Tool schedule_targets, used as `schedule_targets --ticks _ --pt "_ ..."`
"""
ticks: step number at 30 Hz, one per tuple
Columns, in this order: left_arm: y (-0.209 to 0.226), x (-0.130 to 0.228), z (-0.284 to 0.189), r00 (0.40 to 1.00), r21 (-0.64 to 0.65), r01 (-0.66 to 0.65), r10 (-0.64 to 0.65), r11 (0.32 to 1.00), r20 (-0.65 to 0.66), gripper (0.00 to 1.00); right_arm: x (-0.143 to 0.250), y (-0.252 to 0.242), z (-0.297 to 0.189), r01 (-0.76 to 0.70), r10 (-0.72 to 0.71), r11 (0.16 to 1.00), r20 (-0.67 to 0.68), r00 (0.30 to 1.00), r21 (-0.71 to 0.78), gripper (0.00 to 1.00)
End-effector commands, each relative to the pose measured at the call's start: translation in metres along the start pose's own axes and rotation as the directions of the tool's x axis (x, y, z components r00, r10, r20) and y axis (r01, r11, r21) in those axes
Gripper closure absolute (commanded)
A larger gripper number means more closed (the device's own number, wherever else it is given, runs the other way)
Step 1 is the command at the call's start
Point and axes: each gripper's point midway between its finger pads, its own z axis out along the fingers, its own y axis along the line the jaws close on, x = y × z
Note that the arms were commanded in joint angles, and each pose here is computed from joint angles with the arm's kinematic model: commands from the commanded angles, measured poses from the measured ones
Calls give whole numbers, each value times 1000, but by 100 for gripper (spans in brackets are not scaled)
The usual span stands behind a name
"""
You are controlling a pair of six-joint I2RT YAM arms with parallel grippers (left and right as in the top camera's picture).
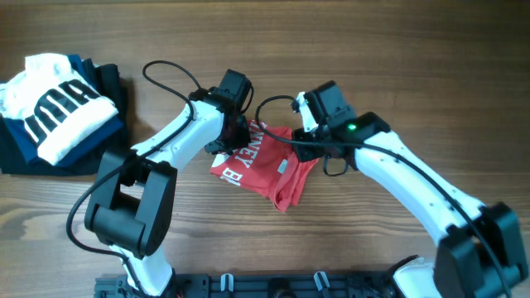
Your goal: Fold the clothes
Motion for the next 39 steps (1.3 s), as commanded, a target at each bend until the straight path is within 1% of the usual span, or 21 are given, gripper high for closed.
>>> schedule_targets --ticks 1,4,5,6,9,10,12,15,16,18,19,20,21,23,26,27,31,34,37,39 --pt "-1 -1 3 1000 6 18 -18 1000 -12 58 8 5 17 25 -26 1000 -50 998 -16 70" --pt "-1 -1 3 1000 6 18 -18 1000 -12 58 12 -14 19 -21 27 996 -63 998 90 84" --pt "-1 -1 3 1000 6 18 -18 1000 -12 58 14 -22 18 -51 60 989 -60 996 139 92" --pt "-1 -1 3 1000 6 18 -18 1000 -12 58 15 -33 15 -84 96 976 -53 994 200 96" --pt "-1 -1 3 1000 6 18 -18 1000 -13 58 24 -68 4 -206 227 895 -7 974 395 96" --pt "-1 -1 3 1000 6 18 -18 1000 -13 58 29 -81 -3 -258 280 847 22 960 464 96" --pt "-1 -1 3 1000 6 18 -18 1000 -13 58 35 -98 -11 -289 316 795 44 948 533 96" --pt "-1 -1 3 1000 6 18 -18 1000 -13 58 36 -110 -16 -300 329 770 53 943 563 93" --pt "-1 -1 3 1000 6 18 -18 1000 -13 58 37 -113 -17 -303 334 767 51 941 566 89" --pt "-1 -1 3 1000 6 18 -18 1000 -13 58 38 -120 -19 -314 348 755 54 936 575 73" --pt "-1 -1 3 1000 6 18 -18 1000 -13 58 38 -122 -19 -319 354 752 56 934 577 68" --pt "-1 -1 3 1000 6 18 -18 1000 -13 58 38 -124 -20 -324 358 749 58 932 578 64" --pt "-1 -1 3 1000 6 18 -18 1000 -13 58 38 -125 -20 -329 364 747 59 930 578 62" --pt "-1 -1 3 1000 5 18 -18 1000 -13 58 39 -125 -20 -322 363 756 44 931 570 62" --pt "-1 -1 3 1000 6 18 -18 1000 -13 58 42 -111 -16 -241 301 832 -42 953 500 69" --pt "-1 -1 3 1000 6 18 -18 1000 -13 58 42 -106 -17 -233 292 848 -54 955 476 69" --pt "-1 -1 3 1000 6 18 -18 1000 -12 58 36 -93 -28 -254 288 877 -25 957 407 68" --pt "-1 -1 3 1000 6 18 -18 1000 -13 58 26 -88 -43 -264 271 887 35 962 379 66" --pt "-1 -1 3 1000 6 18 -18 1000 -13 58 21 -81 -52 -217 215 914 45 976 344 64" --pt "-1 -1 3 1000 6 18 -18 1000 -13 58 21 -59 -48 -126 130 967 -3 992 221 64"
